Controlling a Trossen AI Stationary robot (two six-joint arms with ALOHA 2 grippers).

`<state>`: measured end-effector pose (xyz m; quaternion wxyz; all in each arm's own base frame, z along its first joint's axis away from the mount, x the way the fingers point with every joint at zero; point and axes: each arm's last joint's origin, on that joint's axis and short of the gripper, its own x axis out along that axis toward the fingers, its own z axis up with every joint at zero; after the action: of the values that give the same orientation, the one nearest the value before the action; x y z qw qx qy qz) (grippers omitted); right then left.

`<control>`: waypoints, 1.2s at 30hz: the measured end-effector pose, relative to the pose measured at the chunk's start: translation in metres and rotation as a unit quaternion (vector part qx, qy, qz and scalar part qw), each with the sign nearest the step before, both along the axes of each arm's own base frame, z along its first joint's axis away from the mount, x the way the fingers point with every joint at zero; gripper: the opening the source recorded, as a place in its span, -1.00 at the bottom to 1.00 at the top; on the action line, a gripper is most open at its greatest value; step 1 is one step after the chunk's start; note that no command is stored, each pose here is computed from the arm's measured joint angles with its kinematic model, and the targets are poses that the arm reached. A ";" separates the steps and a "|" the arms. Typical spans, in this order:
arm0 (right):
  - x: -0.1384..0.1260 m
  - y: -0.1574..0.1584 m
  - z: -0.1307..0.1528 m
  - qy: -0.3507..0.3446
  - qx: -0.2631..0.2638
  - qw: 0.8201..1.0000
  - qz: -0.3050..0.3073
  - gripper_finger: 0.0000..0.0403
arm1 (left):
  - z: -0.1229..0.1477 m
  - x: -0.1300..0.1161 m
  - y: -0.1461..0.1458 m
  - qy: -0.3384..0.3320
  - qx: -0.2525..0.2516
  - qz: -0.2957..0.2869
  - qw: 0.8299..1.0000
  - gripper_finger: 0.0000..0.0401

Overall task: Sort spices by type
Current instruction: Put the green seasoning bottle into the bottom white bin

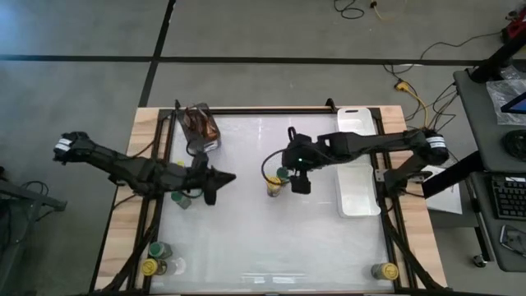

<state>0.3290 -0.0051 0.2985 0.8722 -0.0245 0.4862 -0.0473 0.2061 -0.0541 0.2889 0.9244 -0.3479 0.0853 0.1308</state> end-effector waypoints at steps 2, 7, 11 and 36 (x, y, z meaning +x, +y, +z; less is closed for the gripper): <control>0.003 -0.002 -0.006 0.010 -0.001 1.000 -0.002 0.59 | -0.005 0.003 -0.007 0.008 -0.004 0.001 1.000 -1.00; 0.015 -0.004 -0.028 0.048 0.001 0.999 0.003 0.62 | -0.020 0.013 -0.016 0.037 -0.010 0.000 0.999 -1.00; 0.022 -0.004 -0.048 0.082 0.020 0.996 -0.007 0.60 | -0.029 0.020 -0.019 0.052 -0.024 0.006 0.998 -1.00; 0.033 -0.023 -0.056 0.054 0.062 0.995 -0.052 0.64 | -0.028 0.020 -0.015 0.077 0.138 0.015 0.987 -1.00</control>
<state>0.3622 -0.0278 0.2426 0.8411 0.0520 0.5349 -0.0610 0.2265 -0.0689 0.2609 0.9521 -0.2073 0.1322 0.1816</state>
